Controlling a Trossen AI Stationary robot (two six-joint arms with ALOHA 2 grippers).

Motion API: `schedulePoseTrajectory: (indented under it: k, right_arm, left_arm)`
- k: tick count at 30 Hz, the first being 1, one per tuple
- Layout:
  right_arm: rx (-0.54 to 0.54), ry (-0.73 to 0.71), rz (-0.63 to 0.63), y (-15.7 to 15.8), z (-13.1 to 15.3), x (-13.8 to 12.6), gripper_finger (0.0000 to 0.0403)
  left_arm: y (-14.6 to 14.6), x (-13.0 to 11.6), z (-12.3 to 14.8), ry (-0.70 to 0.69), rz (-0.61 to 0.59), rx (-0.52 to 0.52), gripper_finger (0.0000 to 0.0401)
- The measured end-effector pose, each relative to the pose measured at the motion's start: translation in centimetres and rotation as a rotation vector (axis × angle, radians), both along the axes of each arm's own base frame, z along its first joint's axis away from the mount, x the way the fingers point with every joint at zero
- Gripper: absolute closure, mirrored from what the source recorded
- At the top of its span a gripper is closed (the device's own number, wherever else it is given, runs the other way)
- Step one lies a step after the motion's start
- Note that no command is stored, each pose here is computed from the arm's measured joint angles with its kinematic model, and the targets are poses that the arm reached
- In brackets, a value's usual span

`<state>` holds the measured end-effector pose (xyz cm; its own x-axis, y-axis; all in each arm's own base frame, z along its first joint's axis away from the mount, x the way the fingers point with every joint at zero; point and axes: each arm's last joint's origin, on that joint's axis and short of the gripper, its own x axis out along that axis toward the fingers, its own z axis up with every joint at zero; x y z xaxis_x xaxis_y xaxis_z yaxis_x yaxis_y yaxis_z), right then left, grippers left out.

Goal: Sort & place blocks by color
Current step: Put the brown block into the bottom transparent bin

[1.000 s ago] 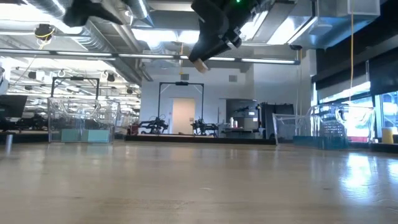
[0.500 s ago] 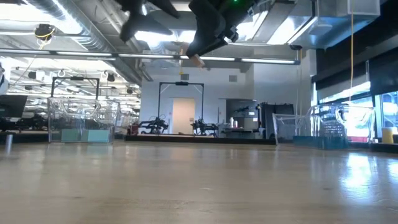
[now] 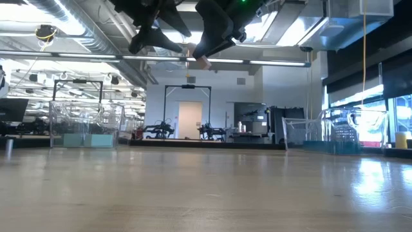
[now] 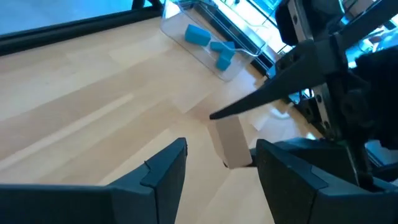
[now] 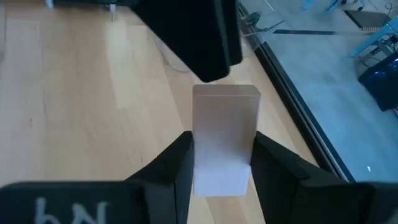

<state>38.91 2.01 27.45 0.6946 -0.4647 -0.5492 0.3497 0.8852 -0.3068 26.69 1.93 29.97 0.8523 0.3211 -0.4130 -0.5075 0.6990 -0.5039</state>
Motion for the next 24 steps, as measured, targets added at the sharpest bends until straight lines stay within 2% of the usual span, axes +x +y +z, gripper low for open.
schedulePoseTrajectory:
  k: [11, 21, 24]
  right_arm:
    - [-0.023, -0.021, 0.039, 0.1, 0.4, 0.2, 0.0273]
    - [-0.014, -0.021, 0.056, 0.3, 0.4, 0.2, 0.0273]
    - [-0.012, -0.027, 0.058, 0.3, 0.4, 0.2, 0.0273]
  left_arm:
    - [1.0, 1.2, -1.2, 0.018, -0.075, -0.068, 0.0216]
    - [1.1, 1.8, -1.4, 0.009, -0.092, -0.013, 0.0217]
    - [1.3, 1.8, -1.4, 0.009, -0.084, -0.011, 0.0231]
